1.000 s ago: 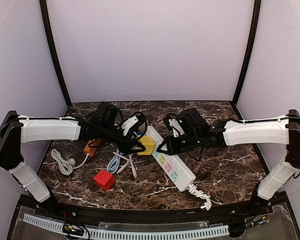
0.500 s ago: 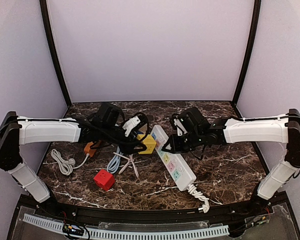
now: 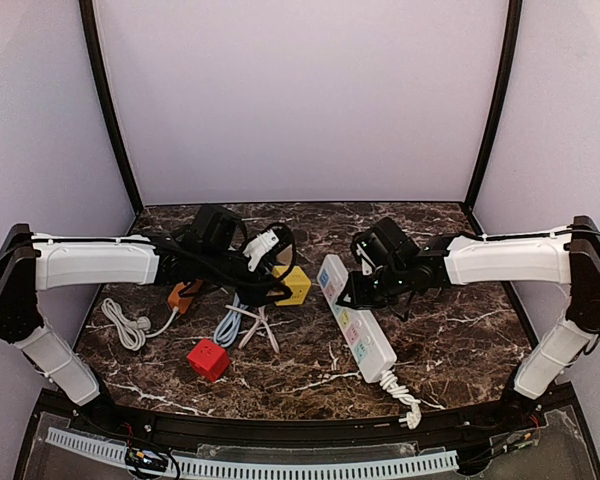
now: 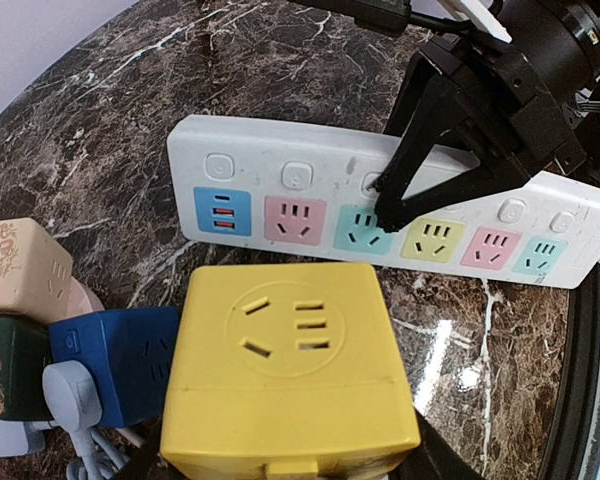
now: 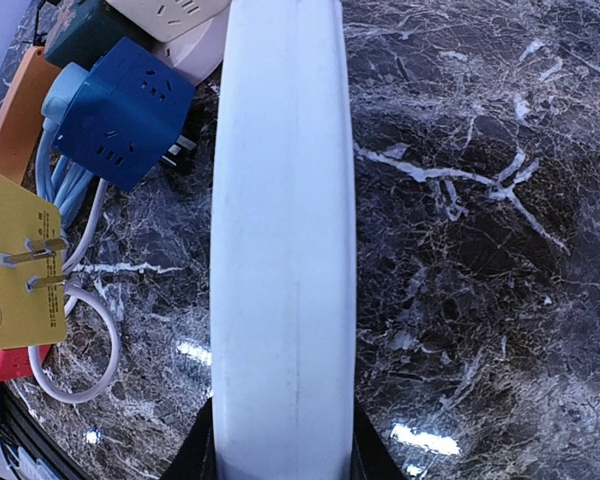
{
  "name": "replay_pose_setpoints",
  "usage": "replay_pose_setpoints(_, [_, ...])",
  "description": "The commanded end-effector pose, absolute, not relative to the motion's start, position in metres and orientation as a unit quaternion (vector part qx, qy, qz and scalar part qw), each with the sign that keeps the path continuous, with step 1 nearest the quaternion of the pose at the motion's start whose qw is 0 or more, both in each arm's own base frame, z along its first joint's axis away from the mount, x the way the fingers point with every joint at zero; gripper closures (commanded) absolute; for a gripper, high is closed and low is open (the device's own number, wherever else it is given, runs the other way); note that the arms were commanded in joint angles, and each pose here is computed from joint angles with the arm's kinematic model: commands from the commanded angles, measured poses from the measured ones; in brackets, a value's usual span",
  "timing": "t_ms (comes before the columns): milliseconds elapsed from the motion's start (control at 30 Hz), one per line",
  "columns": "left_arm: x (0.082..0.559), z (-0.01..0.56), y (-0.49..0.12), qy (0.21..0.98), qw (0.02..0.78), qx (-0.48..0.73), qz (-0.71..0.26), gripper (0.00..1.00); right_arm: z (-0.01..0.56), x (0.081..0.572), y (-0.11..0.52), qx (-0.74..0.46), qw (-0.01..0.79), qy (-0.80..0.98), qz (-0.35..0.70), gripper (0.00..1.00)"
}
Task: Pull the plug off the socket
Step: Remove the plug from the socket, then place the plug at the center of the board.
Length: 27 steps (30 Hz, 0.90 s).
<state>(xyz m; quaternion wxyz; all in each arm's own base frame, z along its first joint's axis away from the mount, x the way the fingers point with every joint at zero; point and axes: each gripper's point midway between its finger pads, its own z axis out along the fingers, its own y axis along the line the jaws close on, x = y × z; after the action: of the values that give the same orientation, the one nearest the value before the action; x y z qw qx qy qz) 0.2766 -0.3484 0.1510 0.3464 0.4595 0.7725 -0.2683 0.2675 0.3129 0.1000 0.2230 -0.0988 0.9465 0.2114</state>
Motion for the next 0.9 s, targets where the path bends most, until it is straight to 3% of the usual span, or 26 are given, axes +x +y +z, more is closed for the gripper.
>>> replay_pose_setpoints(0, [0.274,0.176,-0.351,0.754,0.376,0.457,-0.283,0.99,0.119,0.273,0.317,-0.099,0.25,0.935,0.231,1.0])
replay_pose_setpoints(733, [0.282,0.125,-0.361,0.813,0.286,0.44,-0.252,0.99,0.126,0.319,0.237,-0.04,0.324,0.922,0.209,1.0])
replay_pose_setpoints(867, [0.281,0.113,-0.366,0.821,0.266,0.439,-0.25,0.95,0.125,0.327,0.232,-0.04,0.336,0.914,0.222,1.0])
